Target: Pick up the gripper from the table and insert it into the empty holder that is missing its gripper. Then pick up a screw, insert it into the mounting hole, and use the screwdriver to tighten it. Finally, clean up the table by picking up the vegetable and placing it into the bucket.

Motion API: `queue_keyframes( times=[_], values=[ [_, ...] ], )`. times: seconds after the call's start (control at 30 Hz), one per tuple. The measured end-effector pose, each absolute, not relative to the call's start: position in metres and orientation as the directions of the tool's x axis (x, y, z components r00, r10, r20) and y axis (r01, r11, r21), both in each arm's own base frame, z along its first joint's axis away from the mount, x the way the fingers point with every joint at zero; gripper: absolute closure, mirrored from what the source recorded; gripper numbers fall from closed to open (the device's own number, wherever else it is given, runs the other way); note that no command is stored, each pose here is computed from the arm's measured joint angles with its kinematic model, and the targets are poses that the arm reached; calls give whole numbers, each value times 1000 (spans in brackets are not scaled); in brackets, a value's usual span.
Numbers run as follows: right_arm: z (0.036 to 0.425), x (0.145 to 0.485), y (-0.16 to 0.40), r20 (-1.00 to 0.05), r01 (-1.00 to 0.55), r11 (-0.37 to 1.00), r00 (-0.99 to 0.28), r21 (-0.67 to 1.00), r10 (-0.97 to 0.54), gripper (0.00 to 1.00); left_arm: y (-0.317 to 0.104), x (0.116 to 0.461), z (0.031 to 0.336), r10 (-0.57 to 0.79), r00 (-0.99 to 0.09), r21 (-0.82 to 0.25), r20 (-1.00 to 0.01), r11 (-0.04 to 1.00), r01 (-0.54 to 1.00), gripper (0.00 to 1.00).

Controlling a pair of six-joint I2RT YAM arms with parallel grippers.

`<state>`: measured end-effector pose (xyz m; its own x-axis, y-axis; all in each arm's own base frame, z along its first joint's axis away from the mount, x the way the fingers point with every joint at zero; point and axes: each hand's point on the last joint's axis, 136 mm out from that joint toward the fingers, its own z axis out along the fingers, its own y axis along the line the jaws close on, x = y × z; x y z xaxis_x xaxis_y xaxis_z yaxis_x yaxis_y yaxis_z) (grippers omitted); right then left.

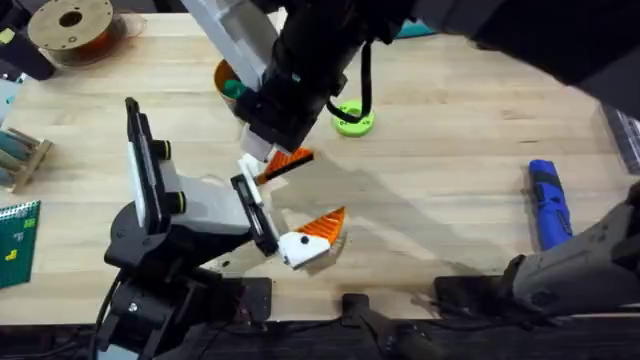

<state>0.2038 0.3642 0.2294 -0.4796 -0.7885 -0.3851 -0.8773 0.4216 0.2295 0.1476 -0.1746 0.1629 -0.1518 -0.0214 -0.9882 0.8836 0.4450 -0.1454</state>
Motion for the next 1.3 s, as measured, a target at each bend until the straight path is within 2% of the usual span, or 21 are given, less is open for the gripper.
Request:
queue_keyframes(
  times=[1.3],
  values=[
    [223,206,366,-373,-877,427,-480,219,-794,994,-175,148,163,-23,-157,-151,-987,445,883,14]
  ],
)
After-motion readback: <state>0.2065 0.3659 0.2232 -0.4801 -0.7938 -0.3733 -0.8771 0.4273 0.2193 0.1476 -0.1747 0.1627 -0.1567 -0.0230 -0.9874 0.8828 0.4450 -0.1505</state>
